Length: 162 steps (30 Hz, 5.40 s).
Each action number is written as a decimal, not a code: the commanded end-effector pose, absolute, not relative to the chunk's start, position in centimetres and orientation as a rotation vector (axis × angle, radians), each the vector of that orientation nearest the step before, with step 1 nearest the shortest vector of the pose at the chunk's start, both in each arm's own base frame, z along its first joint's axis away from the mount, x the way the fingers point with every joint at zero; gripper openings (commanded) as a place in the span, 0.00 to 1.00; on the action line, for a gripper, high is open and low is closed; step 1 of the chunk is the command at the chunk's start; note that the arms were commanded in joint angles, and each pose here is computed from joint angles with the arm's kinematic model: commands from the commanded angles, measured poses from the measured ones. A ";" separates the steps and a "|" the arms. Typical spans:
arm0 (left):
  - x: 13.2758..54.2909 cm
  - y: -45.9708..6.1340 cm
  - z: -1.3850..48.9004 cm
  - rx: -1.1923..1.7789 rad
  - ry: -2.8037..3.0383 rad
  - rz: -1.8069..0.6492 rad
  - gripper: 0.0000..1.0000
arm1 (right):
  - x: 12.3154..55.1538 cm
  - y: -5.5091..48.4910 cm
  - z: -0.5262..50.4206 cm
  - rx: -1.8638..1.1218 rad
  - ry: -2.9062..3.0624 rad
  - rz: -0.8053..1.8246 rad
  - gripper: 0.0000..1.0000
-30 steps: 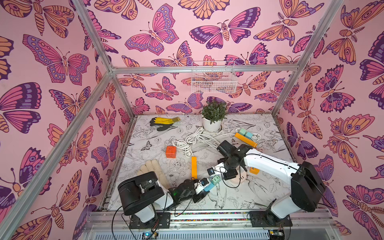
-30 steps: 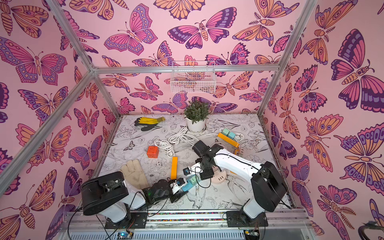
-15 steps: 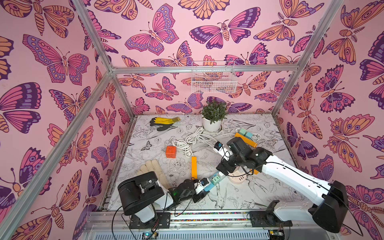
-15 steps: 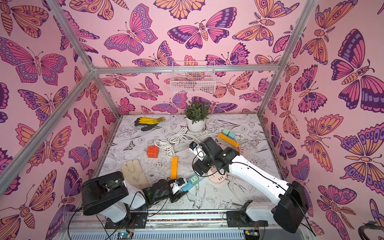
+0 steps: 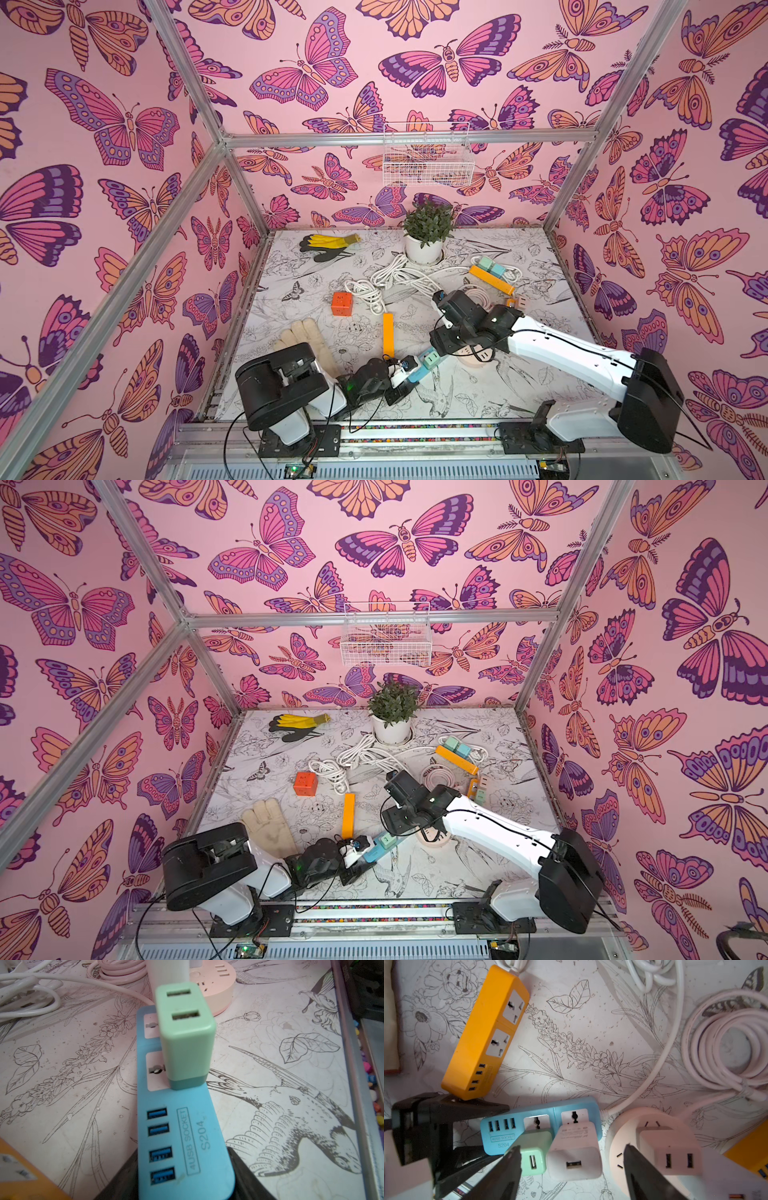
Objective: Pull the plug off the socket
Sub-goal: Remove the plug from the socket, then place the plug at the center of the board.
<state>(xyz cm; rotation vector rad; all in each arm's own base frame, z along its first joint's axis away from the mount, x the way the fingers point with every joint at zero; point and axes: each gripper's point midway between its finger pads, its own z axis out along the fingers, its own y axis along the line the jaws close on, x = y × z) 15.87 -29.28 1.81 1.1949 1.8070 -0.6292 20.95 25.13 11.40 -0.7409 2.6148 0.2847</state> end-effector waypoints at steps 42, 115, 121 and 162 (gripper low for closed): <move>15.2 -28.8 -0.1 1.268 1.864 -0.612 0.58 | 21.8 23.3 10.1 -0.535 2.778 0.375 0.09; 18.9 -27.2 17.9 0.748 1.811 -0.690 0.99 | 22.8 27.0 24.4 -0.209 2.162 1.157 0.10; 17.9 -18.5 27.7 0.274 1.692 -0.906 1.00 | 24.1 30.9 24.2 -0.248 2.160 1.315 0.10; 12.7 -17.5 33.8 0.219 1.631 -1.309 0.99 | 25.6 52.2 14.2 -0.749 2.509 1.133 0.73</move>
